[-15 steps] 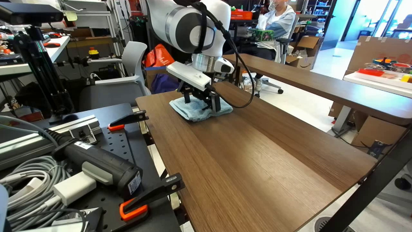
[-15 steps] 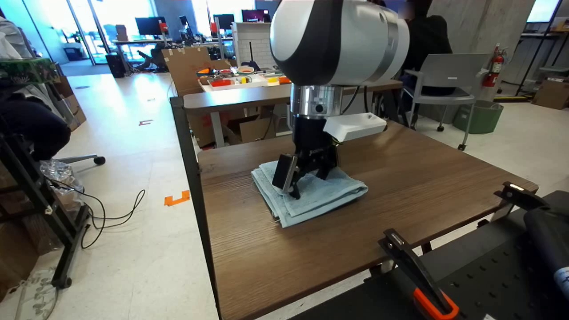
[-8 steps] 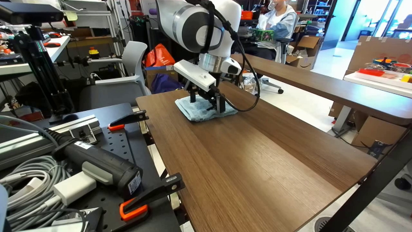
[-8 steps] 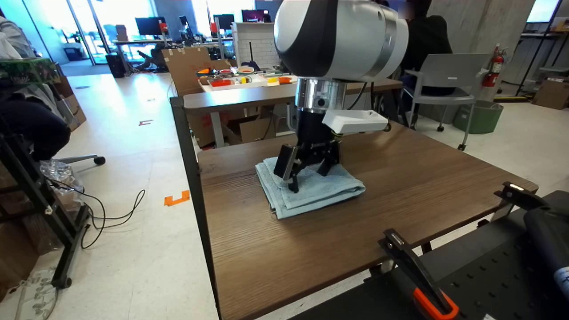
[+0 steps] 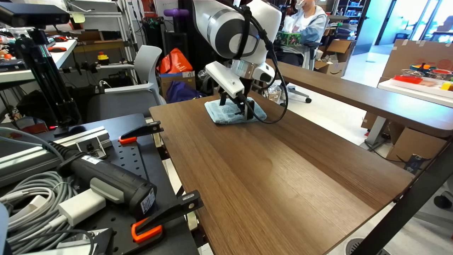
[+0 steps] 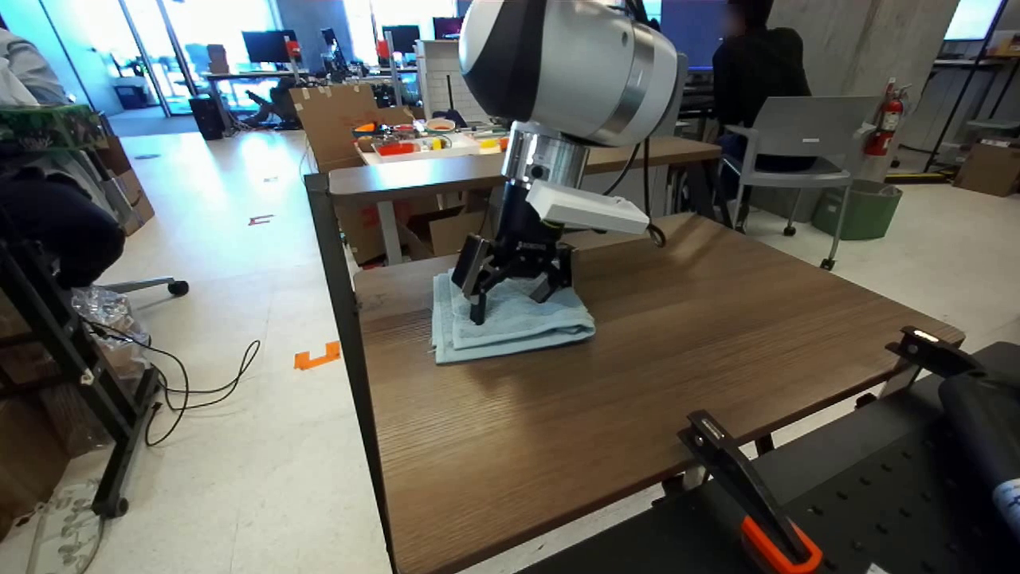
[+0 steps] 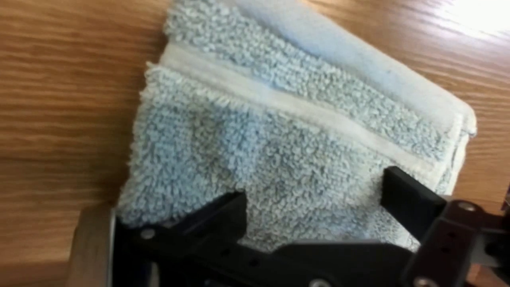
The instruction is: Use the towel to clean the table
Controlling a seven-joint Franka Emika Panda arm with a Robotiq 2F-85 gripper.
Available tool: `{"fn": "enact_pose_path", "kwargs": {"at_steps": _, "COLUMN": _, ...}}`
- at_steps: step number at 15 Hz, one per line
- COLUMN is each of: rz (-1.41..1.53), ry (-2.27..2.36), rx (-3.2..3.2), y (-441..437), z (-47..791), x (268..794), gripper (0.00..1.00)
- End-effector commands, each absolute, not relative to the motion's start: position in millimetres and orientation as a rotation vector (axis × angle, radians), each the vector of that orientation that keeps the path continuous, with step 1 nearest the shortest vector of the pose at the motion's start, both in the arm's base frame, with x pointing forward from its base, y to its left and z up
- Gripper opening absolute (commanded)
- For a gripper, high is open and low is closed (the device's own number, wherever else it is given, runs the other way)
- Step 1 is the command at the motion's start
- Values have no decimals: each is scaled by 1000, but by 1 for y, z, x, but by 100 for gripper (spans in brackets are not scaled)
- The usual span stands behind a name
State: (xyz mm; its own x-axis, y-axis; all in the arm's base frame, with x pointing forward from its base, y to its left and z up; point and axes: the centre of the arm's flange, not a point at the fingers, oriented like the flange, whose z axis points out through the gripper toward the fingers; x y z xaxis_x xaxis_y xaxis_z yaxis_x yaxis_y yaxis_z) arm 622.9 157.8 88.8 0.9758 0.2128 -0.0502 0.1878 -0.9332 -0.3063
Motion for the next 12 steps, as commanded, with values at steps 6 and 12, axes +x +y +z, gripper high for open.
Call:
{"fn": "enact_pose_path", "kwargs": {"at_steps": 6, "rz": 42, "ry": -170, "rx": -2859, "y": 156, "z": 64, "x": 657, "gripper": 100}}
{"fn": "enact_pose_path", "kwargs": {"at_steps": 12, "rz": -71, "ry": 20, "rx": -2934, "y": 66, "z": 70, "x": 677, "gripper": 100}}
